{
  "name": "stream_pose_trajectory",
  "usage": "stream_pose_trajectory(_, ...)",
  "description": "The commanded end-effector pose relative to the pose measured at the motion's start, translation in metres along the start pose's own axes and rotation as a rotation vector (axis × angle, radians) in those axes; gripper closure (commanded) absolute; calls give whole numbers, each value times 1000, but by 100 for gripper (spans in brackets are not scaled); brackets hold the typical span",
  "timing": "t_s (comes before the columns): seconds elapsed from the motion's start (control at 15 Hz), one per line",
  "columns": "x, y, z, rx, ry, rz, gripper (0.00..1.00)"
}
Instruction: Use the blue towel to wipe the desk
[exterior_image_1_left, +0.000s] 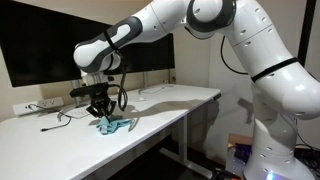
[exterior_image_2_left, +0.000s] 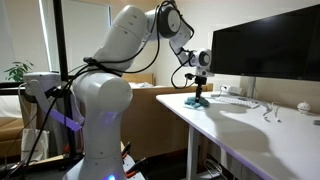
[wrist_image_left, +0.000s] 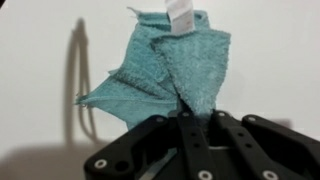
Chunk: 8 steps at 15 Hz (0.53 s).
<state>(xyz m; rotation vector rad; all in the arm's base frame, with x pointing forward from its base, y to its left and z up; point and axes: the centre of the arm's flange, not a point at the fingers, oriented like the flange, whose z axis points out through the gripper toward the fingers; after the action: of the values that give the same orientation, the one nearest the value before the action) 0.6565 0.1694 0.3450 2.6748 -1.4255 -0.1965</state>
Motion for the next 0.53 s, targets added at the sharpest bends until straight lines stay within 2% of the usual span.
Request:
stream_pose_trajectory(0.0,-40,-64,28,0,-34,-44,93)
stream_pose_trajectory(0.47,-112,-144,22,1,-38,-196,93)
